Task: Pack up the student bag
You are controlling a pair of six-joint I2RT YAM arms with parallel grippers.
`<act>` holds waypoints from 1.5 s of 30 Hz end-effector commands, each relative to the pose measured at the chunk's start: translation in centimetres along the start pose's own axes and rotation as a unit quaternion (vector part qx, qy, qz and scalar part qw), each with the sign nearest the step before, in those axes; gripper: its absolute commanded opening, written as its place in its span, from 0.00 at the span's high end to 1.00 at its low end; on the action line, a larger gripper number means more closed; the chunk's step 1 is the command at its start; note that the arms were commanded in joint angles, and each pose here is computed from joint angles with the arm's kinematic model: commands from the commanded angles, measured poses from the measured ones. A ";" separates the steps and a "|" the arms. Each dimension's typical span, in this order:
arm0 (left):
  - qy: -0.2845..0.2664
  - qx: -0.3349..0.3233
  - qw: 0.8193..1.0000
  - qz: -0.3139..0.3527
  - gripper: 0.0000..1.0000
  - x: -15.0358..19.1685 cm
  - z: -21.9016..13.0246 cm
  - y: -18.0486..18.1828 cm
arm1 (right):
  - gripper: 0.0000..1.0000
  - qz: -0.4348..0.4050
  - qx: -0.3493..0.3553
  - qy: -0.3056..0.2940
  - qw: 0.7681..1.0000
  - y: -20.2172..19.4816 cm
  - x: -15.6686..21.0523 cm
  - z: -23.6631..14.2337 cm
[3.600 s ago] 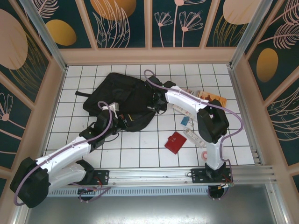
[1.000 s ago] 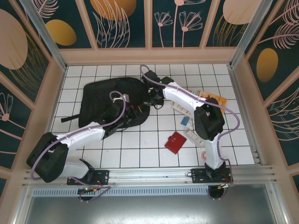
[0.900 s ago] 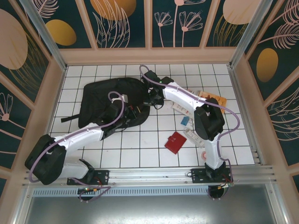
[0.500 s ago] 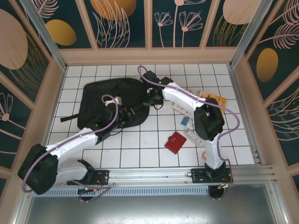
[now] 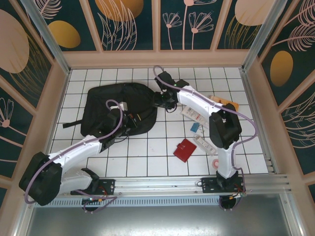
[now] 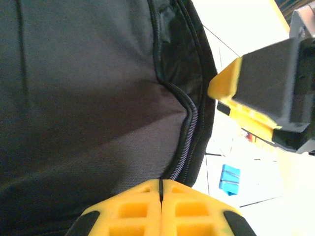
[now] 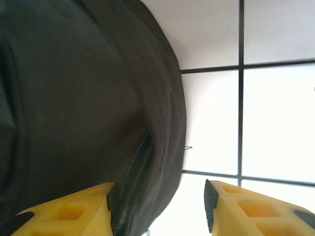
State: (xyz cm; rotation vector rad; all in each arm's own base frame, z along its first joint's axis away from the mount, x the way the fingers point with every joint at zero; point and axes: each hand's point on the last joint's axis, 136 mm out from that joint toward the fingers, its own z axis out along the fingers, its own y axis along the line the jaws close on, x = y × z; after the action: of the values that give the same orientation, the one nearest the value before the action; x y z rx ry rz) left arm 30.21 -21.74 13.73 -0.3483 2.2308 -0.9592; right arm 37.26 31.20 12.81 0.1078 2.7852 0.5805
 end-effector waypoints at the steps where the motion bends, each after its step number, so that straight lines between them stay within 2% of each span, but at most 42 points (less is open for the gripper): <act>1: -0.002 0.053 0.999 -0.003 1.00 -0.6 0.3 -2.3 | 0.49 0.115 -0.076 0.026 0.990 2.4 1.8 -2.3; 4: -0.002 0.055 0.998 -0.001 1.00 -0.5 0.3 -2.3 | 0.46 0.174 -0.108 0.047 0.978 3.2 4.0 -2.0; 12: -0.005 0.057 0.998 -0.001 1.00 -0.4 -0.3 -2.0 | 0.47 0.190 -0.114 0.082 0.972 6.1 6.8 0.6; 25: -0.016 0.054 0.998 0.006 1.00 -0.8 -0.7 -2.2 | 0.77 0.193 -0.052 0.086 0.976 3.7 9.5 1.9; 29: -0.015 0.047 0.999 0.011 1.00 -0.7 -0.9 -1.8 | 0.99 0.166 -0.026 0.078 0.983 3.5 8.7 2.0; 37: -0.029 -0.005 0.999 0.036 1.00 -1.2 -1.8 -0.1 | 1.00 0.088 0.022 0.063 0.994 2.5 7.6 0.7; 45: -0.051 -0.068 0.996 0.041 1.00 -1.6 -2.1 2.6 | 1.00 0.067 0.045 0.070 0.994 0.9 7.9 1.2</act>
State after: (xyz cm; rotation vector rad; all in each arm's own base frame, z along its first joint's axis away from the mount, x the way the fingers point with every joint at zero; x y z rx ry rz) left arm 29.55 -19.73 13.26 -0.3318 2.2360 -0.8352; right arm 29.89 36.18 11.88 0.3030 2.9274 0.6980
